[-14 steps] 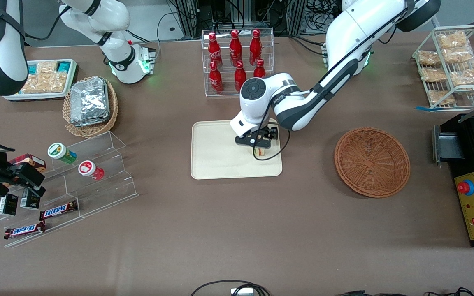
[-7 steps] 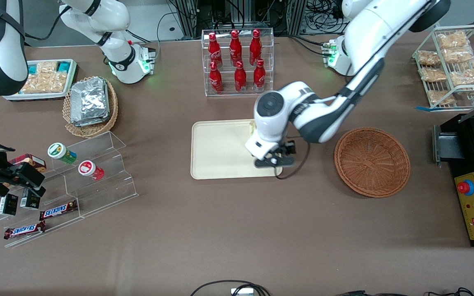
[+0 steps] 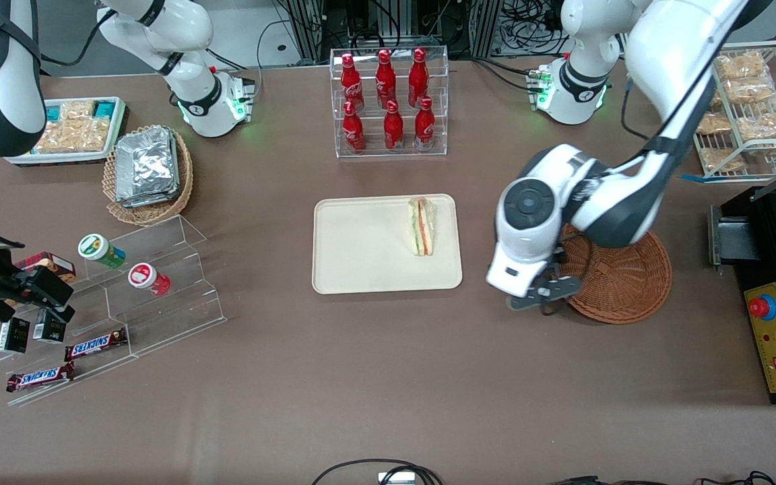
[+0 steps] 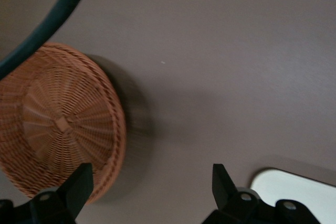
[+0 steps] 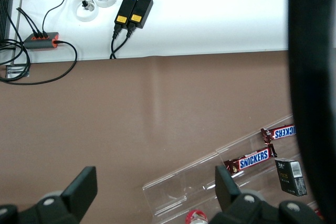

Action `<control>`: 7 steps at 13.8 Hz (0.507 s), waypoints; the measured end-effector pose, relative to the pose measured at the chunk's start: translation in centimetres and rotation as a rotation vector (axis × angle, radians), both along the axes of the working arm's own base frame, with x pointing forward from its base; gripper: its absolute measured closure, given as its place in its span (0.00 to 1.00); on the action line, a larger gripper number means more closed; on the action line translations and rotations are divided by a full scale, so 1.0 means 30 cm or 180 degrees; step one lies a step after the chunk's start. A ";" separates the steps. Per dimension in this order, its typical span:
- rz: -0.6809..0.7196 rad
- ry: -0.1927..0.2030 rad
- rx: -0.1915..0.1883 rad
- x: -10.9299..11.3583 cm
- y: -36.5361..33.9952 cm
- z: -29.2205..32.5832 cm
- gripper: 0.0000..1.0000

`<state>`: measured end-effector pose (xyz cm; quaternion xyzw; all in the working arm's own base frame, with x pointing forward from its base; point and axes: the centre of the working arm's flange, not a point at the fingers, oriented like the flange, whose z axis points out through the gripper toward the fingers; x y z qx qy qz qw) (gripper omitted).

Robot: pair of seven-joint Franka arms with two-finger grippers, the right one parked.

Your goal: Place sandwich from basket to tray

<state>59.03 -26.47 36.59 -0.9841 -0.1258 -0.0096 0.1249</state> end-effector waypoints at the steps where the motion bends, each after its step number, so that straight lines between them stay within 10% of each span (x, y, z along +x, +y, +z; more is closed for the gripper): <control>1: -0.0022 0.0024 0.0006 0.009 0.032 0.013 0.00; 7: -0.0384 0.0394 -0.0138 0.031 0.299 0.198 0.00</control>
